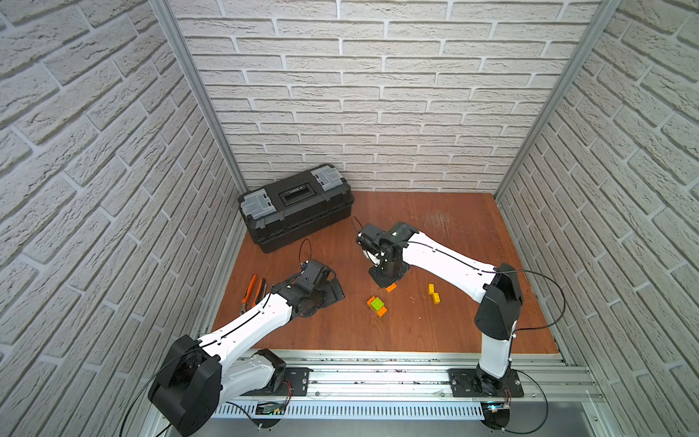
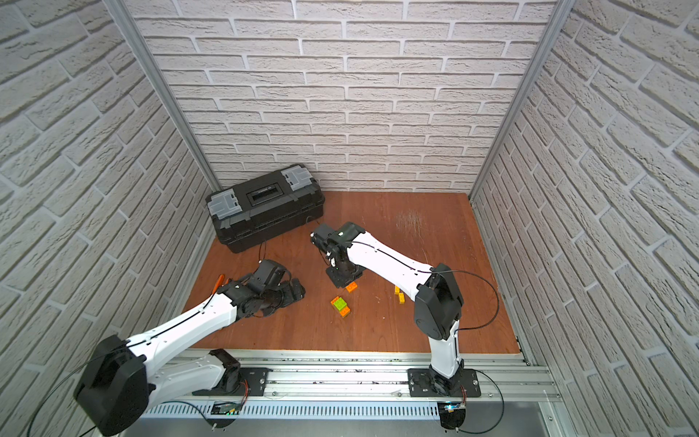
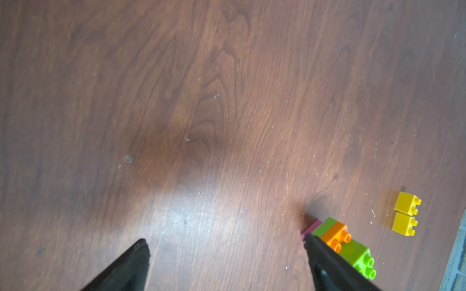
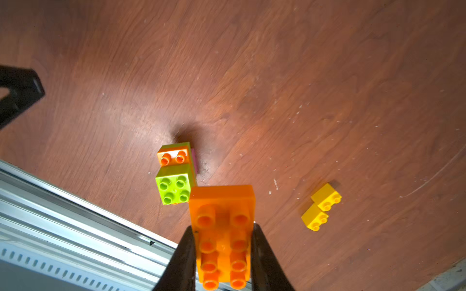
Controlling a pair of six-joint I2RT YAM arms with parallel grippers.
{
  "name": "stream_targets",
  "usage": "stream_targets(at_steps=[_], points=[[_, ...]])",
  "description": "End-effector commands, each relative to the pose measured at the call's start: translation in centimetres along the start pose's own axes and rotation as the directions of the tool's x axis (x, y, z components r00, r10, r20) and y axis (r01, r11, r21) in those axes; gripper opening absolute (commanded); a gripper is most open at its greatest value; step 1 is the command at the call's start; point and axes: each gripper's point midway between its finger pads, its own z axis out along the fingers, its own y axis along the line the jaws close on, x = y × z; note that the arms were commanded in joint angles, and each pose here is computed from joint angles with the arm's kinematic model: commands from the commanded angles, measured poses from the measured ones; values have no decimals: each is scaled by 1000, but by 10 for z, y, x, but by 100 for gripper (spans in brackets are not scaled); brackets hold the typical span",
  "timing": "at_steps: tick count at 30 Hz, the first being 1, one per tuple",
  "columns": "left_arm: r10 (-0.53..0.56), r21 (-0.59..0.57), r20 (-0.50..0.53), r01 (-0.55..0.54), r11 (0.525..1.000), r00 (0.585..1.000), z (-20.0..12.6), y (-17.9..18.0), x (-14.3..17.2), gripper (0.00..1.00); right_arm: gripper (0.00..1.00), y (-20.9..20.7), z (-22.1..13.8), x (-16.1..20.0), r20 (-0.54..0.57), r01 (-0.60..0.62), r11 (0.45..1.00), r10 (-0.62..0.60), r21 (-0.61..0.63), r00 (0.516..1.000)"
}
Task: Assemble a carrot with lego
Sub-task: Pick up the lego brick from the center of the board, then assemble the lego brick with the lego brick.
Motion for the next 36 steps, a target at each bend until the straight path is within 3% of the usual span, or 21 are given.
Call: stream_targets(at_steps=[1, 12, 36], points=[[6, 33, 31, -7, 999, 1000, -5, -12, -8, 98, 2, 14, 0, -2, 38, -21, 999, 23, -33, 999], [-3, 26, 27, 2, 1000, 1000, -4, -6, -4, 98, 2, 32, 23, 3, -5, 62, 998, -62, 0, 998], [-23, 15, 47, 22, 1000, 999, -10, 5, -1, 98, 2, 46, 51, 14, -52, 79, 997, -80, -18, 995]])
